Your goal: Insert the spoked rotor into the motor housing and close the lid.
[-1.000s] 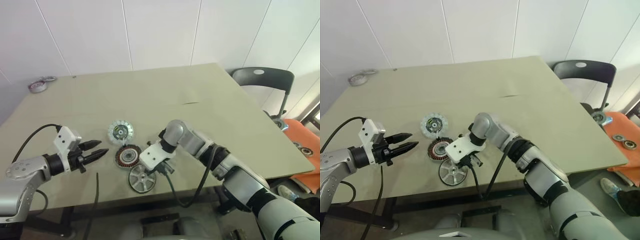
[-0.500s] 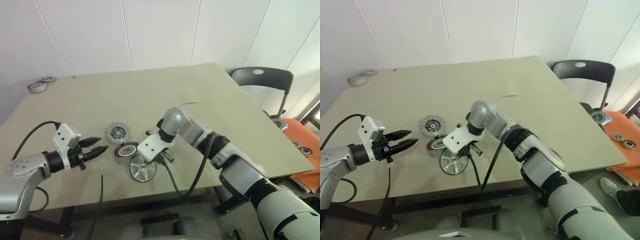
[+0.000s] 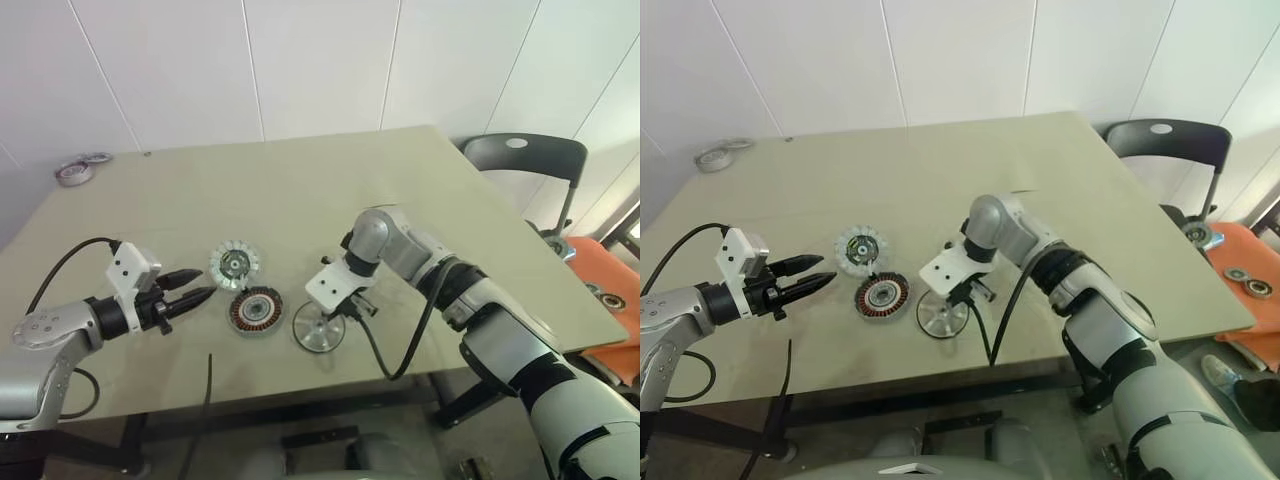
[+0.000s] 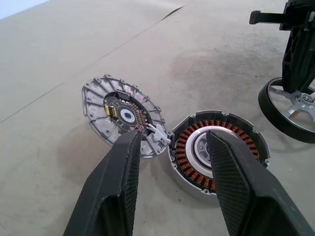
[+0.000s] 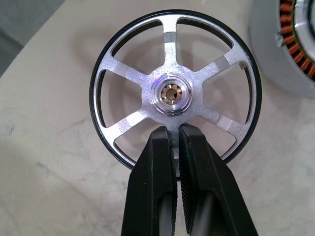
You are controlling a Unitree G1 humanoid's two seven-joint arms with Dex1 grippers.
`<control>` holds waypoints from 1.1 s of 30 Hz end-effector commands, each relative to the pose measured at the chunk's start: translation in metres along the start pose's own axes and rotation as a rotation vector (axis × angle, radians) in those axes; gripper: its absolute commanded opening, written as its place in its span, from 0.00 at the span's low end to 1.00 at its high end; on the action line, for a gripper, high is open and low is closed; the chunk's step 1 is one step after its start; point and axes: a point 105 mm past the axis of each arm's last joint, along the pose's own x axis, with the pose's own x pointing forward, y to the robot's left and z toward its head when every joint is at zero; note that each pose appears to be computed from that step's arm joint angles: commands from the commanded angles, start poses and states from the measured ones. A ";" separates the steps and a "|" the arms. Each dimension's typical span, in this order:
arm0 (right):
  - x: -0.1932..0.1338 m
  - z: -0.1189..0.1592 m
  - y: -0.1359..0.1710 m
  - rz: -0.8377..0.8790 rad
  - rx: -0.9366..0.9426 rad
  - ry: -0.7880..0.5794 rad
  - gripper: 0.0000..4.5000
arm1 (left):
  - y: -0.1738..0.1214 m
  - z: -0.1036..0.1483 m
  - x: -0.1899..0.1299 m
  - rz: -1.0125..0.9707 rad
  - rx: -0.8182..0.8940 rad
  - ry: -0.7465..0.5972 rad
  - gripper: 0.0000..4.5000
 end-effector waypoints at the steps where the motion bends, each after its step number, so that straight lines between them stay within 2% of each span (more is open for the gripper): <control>1: -0.017 0.021 -0.025 -0.079 -0.062 -0.024 0.00 | 0.004 0.011 -0.001 0.009 0.043 -0.023 0.50; 13: -0.019 0.046 -0.051 -0.112 -0.126 -0.053 0.00 | 0.002 0.010 -0.013 0.016 0.063 -0.001 0.50; 18: -0.019 0.059 -0.072 -0.183 -0.114 -0.076 0.00 | 0.000 0.012 -0.013 0.021 0.063 -0.009 0.50; 25: -0.022 0.060 -0.078 -0.189 -0.121 -0.063 0.00 | -0.001 0.011 -0.016 0.035 0.058 -0.011 0.50; 33: -0.003 0.056 -0.084 -0.211 -0.086 -0.029 0.00 | -0.003 0.012 -0.019 0.057 0.055 -0.018 0.50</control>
